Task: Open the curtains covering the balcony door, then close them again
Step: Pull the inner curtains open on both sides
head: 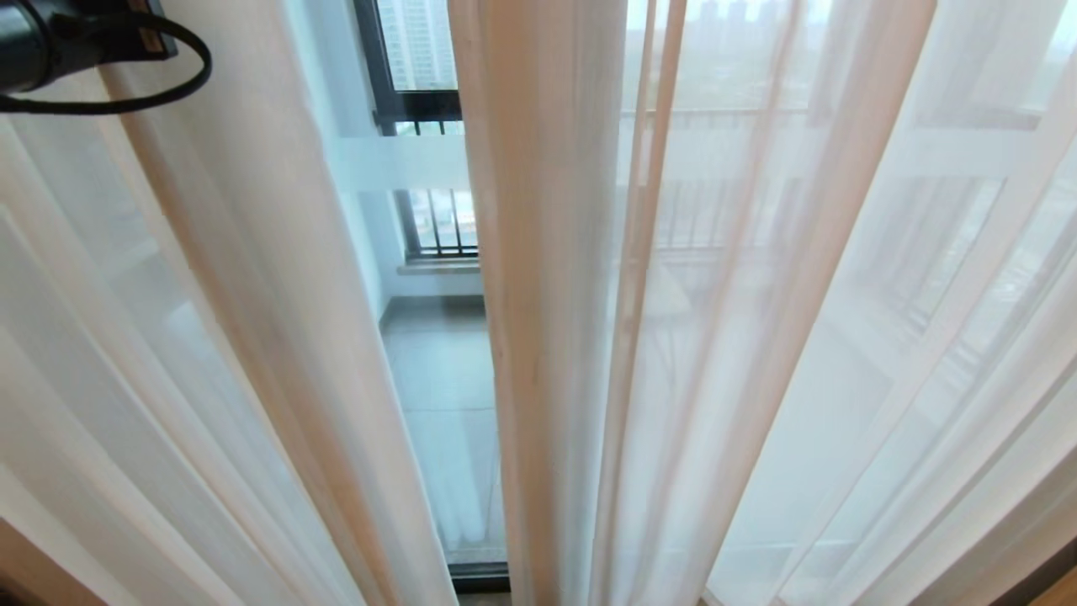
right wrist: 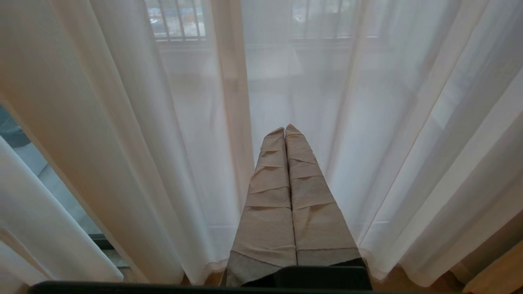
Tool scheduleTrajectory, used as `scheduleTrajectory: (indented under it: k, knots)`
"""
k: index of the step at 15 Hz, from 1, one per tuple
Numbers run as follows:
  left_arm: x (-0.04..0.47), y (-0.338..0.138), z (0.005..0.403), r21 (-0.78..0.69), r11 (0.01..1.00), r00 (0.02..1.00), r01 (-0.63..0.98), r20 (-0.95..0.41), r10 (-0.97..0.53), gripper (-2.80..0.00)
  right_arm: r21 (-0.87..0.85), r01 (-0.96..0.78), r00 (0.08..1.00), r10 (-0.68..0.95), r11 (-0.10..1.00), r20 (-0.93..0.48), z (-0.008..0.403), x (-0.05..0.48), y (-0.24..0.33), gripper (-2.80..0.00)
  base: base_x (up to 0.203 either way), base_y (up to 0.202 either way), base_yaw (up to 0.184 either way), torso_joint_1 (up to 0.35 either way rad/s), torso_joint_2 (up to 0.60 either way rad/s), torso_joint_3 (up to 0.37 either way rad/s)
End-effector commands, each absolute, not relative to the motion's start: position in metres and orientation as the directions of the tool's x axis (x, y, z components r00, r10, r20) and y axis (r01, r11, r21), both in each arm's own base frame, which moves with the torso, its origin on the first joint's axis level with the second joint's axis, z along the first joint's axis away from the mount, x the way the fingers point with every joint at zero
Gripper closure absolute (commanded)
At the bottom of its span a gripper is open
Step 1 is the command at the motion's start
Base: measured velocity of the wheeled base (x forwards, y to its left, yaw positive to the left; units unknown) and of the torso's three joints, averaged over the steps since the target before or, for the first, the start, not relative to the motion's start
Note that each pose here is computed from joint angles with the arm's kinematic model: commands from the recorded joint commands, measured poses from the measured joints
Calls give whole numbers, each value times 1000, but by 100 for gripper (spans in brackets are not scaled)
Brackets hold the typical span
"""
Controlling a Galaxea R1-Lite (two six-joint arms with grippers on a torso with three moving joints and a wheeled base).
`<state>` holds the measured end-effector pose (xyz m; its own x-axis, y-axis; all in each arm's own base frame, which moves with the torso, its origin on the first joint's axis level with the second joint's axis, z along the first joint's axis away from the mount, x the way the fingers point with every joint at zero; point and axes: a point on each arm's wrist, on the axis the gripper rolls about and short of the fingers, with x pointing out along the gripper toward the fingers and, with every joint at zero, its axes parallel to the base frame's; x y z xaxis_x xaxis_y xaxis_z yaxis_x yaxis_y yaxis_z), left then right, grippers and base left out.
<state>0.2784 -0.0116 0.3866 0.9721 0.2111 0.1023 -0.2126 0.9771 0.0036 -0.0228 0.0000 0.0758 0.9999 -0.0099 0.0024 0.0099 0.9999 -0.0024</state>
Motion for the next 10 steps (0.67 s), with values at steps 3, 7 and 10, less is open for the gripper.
scheduleTrajectory:
  k: [3, 7, 10]
  knots:
    - [277, -11, 386, 5, 976, 971, -218, 100, 216, 0, -3, 11, 1000, -11, 1000, 3, 76, -23, 0, 0, 0, 177, 3, 3, 2, 2]
    - [270, -11, 384, 7, 976, 972, -216, 93, 215, 0, -3, 11, 1000, -11, 1000, 3, 76, -23, 0, 0, 0, 192, 2, 3, 1, 1]
    - [269, -10, 384, 6, 975, 971, -223, 93, 221, 0, -3, 11, 1000, -11, 1000, 3, 76, -23, 0, 0, 0, 193, 0, 1, 1, 3]
